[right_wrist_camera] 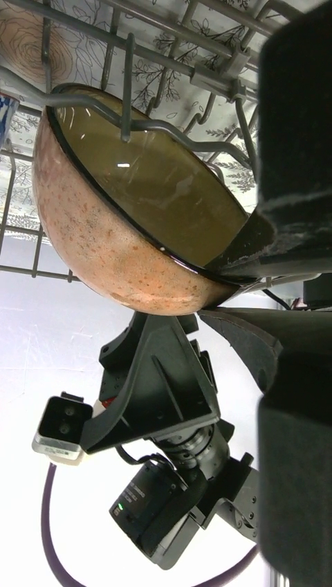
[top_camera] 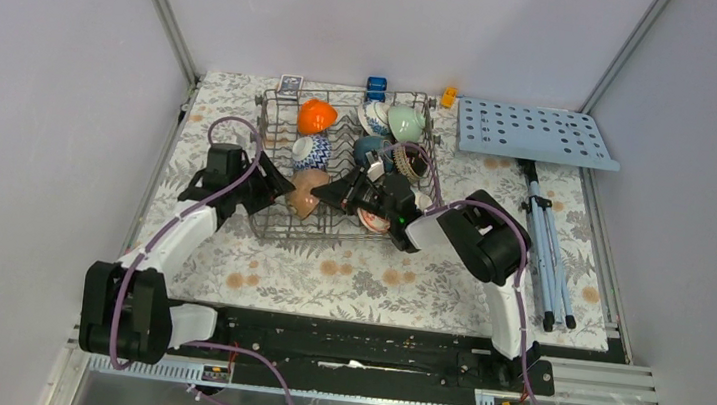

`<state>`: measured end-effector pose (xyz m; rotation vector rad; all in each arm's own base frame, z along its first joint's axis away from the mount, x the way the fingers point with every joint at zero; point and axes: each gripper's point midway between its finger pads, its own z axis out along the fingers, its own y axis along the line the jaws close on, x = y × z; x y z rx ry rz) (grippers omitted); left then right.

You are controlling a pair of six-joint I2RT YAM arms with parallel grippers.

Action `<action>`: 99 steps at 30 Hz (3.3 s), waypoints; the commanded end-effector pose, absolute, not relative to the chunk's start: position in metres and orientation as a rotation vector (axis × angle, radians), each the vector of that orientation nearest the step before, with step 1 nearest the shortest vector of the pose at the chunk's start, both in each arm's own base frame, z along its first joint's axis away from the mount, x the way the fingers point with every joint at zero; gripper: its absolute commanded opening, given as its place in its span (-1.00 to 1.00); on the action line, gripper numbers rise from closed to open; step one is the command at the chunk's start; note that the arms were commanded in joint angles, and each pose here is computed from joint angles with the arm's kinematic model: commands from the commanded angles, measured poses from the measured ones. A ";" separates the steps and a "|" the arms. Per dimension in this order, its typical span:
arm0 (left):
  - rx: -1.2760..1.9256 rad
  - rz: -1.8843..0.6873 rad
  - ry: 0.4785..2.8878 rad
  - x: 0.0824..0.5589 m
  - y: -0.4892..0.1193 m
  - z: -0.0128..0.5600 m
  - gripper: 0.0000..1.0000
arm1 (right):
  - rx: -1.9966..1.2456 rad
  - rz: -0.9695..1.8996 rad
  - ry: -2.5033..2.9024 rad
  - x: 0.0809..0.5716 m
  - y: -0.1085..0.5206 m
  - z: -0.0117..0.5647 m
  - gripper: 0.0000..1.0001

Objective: Unload the bowls from the dish rack
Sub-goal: Pick up the bowl from the dish rack.

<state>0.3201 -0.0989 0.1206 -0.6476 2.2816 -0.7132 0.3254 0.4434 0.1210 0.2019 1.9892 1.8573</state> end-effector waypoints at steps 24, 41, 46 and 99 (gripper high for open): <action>-0.658 -0.748 2.274 0.339 -0.104 0.108 0.30 | 0.205 1.944 1.857 0.331 0.449 0.165 -0.22; -0.641 -0.777 2.303 0.336 -0.114 0.100 0.26 | 0.205 1.993 1.828 0.342 0.464 0.173 -0.32; -0.638 -0.779 2.313 0.335 -0.116 0.097 0.25 | 0.197 2.010 1.827 0.344 0.469 0.174 -0.65; -0.625 -0.763 2.045 0.344 -0.093 0.239 0.36 | -0.030 2.222 1.654 0.290 0.446 0.259 -1.00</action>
